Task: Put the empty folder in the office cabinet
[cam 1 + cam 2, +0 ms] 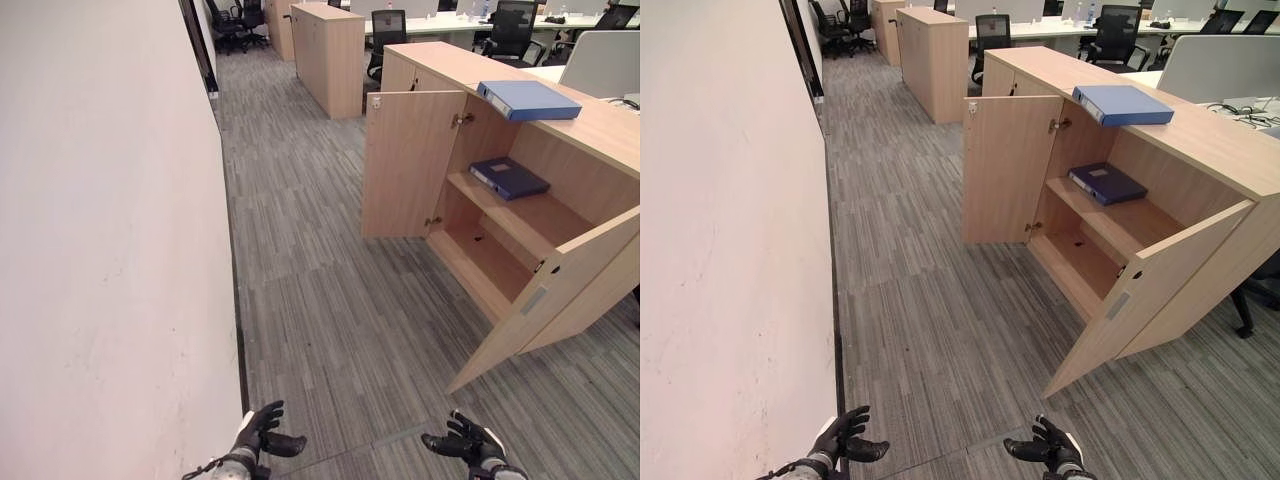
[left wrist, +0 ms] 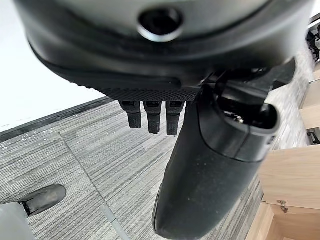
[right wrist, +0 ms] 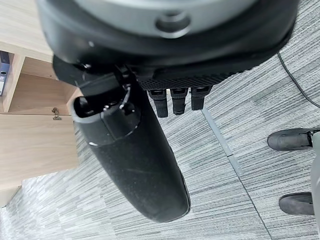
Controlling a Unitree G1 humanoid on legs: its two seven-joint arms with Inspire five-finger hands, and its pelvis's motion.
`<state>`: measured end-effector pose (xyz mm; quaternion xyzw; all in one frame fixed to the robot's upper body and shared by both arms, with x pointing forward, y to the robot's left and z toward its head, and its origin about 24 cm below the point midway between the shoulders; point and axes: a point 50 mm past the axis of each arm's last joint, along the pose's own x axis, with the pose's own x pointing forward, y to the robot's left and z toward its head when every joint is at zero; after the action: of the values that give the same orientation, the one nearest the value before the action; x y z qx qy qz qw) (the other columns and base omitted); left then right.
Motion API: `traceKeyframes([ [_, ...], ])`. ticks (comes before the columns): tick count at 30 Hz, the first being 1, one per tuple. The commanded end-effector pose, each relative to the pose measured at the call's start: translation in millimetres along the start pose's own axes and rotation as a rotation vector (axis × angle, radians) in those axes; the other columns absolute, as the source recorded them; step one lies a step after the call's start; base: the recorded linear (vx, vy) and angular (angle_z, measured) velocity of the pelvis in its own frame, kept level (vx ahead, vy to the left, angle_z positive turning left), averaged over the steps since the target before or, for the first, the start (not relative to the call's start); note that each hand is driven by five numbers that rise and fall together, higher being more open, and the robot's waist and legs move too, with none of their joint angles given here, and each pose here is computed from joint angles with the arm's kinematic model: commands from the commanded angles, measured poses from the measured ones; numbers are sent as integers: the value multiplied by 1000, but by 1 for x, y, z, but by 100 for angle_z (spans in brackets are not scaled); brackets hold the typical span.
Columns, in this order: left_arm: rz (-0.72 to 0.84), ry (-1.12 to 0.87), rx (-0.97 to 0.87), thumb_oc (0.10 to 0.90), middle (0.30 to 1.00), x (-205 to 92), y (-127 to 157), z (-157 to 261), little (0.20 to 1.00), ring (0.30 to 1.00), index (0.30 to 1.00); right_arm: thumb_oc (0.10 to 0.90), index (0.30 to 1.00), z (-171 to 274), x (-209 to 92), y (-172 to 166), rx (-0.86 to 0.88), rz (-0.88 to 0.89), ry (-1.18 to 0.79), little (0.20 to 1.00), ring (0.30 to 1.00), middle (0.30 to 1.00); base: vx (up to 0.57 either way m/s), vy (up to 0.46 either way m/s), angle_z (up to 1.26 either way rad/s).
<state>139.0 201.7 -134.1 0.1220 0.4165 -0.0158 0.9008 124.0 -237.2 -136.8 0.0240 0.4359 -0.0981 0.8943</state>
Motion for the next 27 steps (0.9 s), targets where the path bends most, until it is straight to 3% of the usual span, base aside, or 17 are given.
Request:
traceKeyframes([
  [1, 26, -170, 5, 800, 900, 9, 19, 42, 900, 900, 900, 800, 900, 39, 7, 2, -29, 29, -149, 900, 900, 900, 0, 0, 0],
  [27, 30, -137, -45, 800, 900, 8, 20, 34, 900, 900, 900, 800, 900, 7, 1, -12, 28, -3, -23, 900, 900, 900, 7, -51, 1],
])
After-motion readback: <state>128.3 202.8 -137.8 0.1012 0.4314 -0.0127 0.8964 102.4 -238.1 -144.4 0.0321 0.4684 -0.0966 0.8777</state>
